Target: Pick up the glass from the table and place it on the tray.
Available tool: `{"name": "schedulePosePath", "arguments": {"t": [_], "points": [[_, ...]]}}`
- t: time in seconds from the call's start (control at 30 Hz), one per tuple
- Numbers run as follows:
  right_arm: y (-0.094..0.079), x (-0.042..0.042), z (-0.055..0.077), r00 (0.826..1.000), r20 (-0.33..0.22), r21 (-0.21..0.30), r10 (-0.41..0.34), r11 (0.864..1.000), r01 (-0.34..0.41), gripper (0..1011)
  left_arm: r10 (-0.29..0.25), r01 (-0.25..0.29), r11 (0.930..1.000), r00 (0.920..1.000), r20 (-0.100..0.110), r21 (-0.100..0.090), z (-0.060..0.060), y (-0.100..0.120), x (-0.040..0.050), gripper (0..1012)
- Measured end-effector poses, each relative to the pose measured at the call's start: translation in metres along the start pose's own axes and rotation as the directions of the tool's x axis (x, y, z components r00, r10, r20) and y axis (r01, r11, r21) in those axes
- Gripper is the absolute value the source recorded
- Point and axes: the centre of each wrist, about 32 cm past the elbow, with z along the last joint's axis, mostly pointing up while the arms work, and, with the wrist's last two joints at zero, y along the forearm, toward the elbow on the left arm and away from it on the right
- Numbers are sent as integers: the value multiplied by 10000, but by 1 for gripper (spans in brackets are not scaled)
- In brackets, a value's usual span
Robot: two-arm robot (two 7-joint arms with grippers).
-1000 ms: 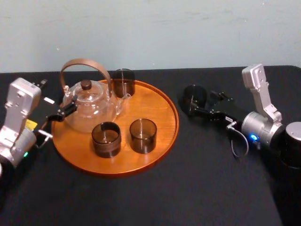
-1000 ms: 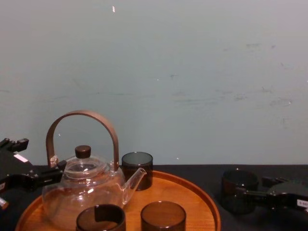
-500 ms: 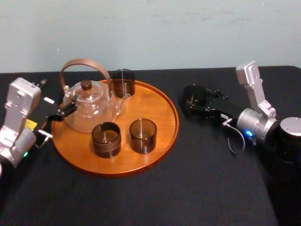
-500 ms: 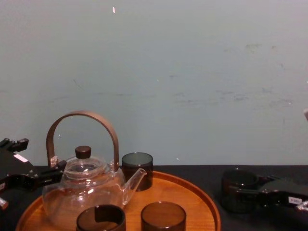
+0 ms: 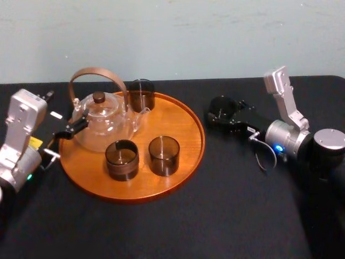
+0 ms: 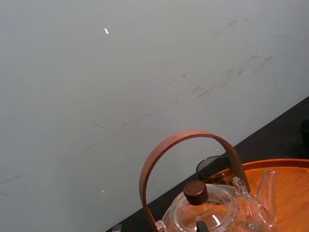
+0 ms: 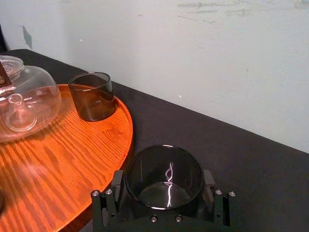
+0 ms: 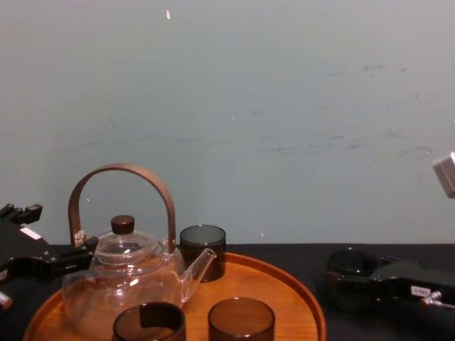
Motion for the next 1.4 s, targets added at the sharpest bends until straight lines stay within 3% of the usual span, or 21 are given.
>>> {"name": "schedulePosePath", "arguments": {"t": [0.77,0.97,1.4], "points": [[106,20,6,9999,40,-39,99,9999,-99,1000,0,0,10000,10000,0,0,0,0,0,1001],[104,20,6,9999,37,-37,94,9999,-94,908,0,0,10000,10000,0,0,0,0,0,1001],[100,20,5,10000,28,-42,89,10000,-89,907,0,0,10000,10000,0,0,0,0,0,1001]]}}
